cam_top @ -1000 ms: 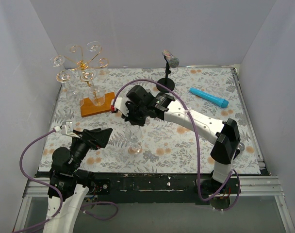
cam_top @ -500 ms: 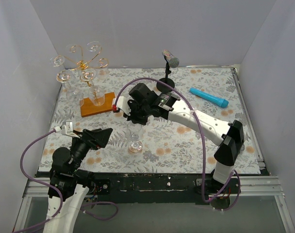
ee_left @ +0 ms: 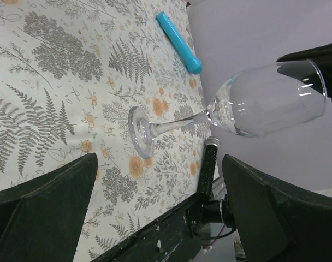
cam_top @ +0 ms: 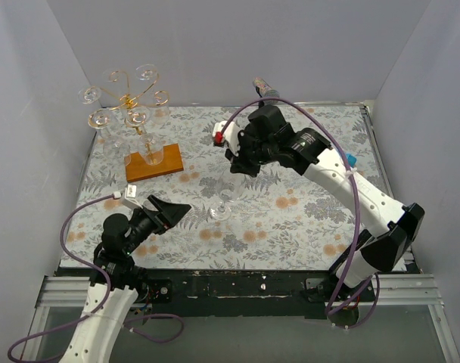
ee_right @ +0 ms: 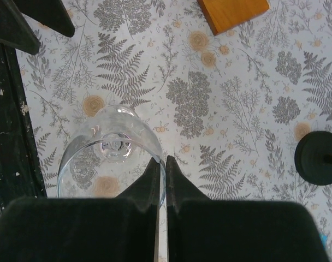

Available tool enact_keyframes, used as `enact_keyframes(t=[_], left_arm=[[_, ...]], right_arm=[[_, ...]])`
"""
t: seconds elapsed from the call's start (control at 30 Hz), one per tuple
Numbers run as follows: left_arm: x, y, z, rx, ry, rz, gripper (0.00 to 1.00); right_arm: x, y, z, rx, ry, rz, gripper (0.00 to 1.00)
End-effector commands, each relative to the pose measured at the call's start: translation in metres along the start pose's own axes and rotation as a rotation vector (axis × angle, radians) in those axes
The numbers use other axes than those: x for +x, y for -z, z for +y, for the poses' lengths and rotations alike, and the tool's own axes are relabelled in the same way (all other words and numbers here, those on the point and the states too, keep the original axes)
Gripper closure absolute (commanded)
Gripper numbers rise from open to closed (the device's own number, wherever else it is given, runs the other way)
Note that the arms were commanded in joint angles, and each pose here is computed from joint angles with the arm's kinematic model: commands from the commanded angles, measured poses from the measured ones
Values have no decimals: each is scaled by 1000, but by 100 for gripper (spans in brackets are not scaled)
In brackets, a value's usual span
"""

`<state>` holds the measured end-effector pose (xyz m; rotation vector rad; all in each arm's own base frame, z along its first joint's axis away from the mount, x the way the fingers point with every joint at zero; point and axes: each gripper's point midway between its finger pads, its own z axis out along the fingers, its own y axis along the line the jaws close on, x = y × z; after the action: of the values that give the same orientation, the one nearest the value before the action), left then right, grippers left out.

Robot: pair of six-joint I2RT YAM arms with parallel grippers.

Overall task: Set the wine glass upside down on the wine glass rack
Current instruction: Pick up the wine glass at the center of the board, then turn the wine glass upside down at the wine rack.

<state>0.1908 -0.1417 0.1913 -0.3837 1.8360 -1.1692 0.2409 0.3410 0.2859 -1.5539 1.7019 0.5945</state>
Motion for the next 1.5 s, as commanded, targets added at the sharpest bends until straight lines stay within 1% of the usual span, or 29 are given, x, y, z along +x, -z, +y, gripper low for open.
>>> enact_keyframes(t=[0.0,0.2,0.33,0.53,0.8,1.2,1.37,1.47], left_arm=[[5,-4,-17,98,33,46,2],[27,-17,-1,82,129,156,2],[37,-22,7,72,171,192,2],[49,-30,5,99,192,219,2],[76,-43,5,81,217,261,2],[81,-56,-1,101,240,267,2],[80,-63,-5,109,265,260,10],[78,-70,-9,104,271,250,17]], right_arm=[[-18,24,-7,-2,-33,-136,99],[-13,38,-17,-10,-93,-181,99],[-9,45,-23,-9,-129,-206,99],[-2,52,-30,-4,-166,-225,99],[1,55,-31,-8,-188,-241,99],[-1,60,-29,-21,-198,-261,99],[0,59,-27,-36,-205,-265,99],[-1,58,-27,-42,-207,-266,99]])
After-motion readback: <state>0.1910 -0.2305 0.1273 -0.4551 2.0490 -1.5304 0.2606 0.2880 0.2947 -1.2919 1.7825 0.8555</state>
